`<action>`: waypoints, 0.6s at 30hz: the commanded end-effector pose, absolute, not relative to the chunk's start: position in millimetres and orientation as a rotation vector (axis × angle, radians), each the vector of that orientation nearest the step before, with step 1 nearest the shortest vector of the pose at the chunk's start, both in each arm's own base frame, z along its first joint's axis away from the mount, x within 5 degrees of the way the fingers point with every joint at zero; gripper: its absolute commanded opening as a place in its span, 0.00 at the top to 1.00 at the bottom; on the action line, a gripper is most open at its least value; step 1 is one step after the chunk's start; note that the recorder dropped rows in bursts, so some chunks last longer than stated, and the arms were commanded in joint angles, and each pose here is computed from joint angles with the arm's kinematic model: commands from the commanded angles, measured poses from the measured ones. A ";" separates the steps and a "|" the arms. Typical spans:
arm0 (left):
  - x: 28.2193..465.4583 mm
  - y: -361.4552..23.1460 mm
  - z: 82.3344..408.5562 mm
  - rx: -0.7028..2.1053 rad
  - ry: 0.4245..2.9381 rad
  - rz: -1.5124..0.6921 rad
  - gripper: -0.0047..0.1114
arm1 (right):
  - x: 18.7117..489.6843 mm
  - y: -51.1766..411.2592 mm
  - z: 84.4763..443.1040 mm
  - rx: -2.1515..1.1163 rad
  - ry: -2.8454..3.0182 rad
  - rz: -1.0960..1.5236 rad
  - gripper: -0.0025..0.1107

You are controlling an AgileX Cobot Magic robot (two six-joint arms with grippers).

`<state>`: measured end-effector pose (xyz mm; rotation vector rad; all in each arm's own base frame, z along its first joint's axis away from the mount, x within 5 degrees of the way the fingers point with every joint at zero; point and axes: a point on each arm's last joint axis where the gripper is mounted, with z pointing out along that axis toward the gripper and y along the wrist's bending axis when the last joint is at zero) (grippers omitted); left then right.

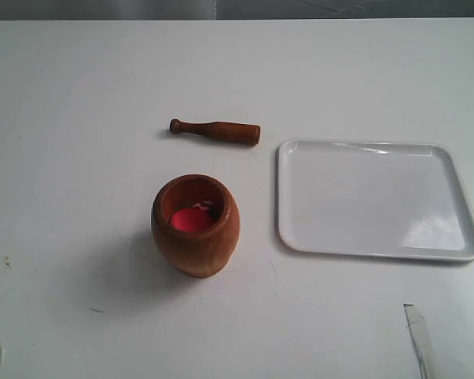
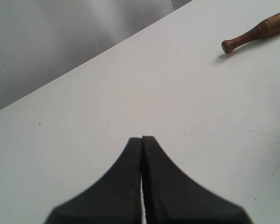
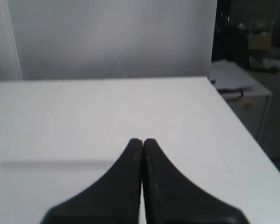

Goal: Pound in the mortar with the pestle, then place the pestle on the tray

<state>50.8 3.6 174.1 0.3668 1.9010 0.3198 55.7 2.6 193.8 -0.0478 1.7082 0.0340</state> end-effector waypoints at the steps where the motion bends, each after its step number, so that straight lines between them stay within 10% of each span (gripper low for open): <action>1: 50.9 2.9 174.2 0.361 1.897 0.302 0.96 | 55.2 3.2 220.2 -0.009 1.407 0.085 0.98; 9: 50.9 2.9 174.2 0.361 1.897 0.302 0.96 | 47.0 2.3 245.7 0.002 1.111 0.097 0.98; 18: 50.9 2.9 174.2 0.361 1.897 0.302 0.96 | 40.9 -2.2 256.4 0.403 0.915 0.756 0.98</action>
